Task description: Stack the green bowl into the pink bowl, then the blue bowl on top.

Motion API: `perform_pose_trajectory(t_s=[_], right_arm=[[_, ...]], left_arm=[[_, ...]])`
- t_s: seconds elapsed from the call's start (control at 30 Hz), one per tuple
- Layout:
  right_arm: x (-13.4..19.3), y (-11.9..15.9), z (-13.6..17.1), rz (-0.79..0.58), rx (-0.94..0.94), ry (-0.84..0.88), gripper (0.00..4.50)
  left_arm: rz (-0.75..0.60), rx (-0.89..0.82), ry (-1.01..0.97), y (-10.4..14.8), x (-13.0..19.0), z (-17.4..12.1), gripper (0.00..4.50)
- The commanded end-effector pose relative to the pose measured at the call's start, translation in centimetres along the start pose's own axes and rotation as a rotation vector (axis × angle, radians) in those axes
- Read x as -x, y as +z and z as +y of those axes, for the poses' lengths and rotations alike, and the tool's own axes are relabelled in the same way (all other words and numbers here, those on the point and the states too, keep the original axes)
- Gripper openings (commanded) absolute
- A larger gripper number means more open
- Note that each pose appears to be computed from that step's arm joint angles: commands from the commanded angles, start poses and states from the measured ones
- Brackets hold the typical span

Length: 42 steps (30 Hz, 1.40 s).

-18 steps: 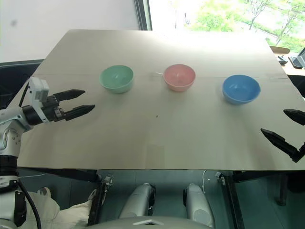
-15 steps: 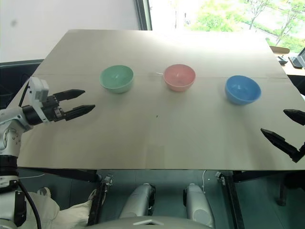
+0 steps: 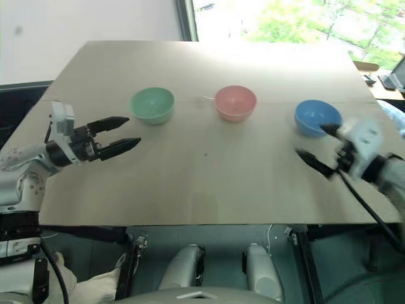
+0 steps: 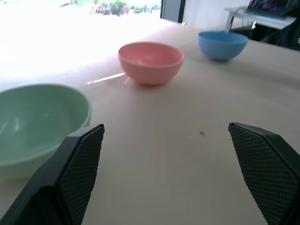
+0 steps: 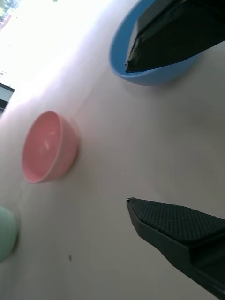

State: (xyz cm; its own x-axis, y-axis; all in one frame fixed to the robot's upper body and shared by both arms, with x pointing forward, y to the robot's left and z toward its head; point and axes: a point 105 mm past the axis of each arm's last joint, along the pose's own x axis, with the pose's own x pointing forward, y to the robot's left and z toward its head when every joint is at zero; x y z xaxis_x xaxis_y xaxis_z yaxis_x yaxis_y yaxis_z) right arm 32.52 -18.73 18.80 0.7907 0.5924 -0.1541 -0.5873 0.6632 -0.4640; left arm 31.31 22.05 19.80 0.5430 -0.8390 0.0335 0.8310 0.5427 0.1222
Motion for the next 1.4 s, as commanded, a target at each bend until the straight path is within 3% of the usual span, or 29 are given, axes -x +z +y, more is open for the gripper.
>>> perform_pose_trajectory(t_s=[0.03, 0.2, 0.4, 0.63, 0.83, 0.97, 1.0, 1.03, 1.33, 1.4], right_arm=[[-5.7, -0.5, 0.0, 0.061, 0.190, -0.018, 4.47], [-12.1, -0.3, 1.3, 0.066, 0.282, 0.080, 4.47], [-15.3, 0.0, 2.3, 0.067, 0.356, 0.154, 4.47], [-16.6, 1.9, 2.3, 0.012, 0.437, 0.153, 1.66], [-16.2, 3.8, 2.7, -0.031, 0.435, 0.204, 1.66], [-16.7, 6.7, 3.2, -0.100, 0.471, 0.209, 2.53], [-17.0, 6.9, 3.3, -0.102, 0.484, 0.200, 3.16], [-17.4, 7.0, 3.4, -0.097, 0.502, 0.193, 3.23], [-20.1, 5.4, 4.2, 0.001, 0.621, 0.137, 3.23], [-20.3, 4.6, 4.5, 0.025, 0.641, 0.145, 2.73]], left_arm=[[-0.049, -0.040, 0.003, 1.0, 0.0, 0.0, 4.50], [-0.048, -0.053, 0.025, 1.0, 0.6, 0.2, 4.50], [-0.054, -0.071, 0.004, 1.4, 1.1, -0.8, 4.50], [-0.050, -0.068, 0.022, 1.3, 1.8, -1.3, 4.50], [-0.043, -0.066, 0.034, 1.0, 2.0, -1.5, 4.50], [-0.044, -0.063, 0.036, 1.0, 1.9, -1.5, 4.50], [-0.043, -0.064, 0.036, 1.0, 1.8, -1.5, 4.50], [-0.041, -0.066, 0.036, 1.0, 1.8, -1.5, 4.50], [-0.036, -0.063, 0.043, 0.9, 1.9, -1.8, 4.50], [-0.037, -0.064, 0.048, 1.0, 2.0, -1.9, 4.50]])
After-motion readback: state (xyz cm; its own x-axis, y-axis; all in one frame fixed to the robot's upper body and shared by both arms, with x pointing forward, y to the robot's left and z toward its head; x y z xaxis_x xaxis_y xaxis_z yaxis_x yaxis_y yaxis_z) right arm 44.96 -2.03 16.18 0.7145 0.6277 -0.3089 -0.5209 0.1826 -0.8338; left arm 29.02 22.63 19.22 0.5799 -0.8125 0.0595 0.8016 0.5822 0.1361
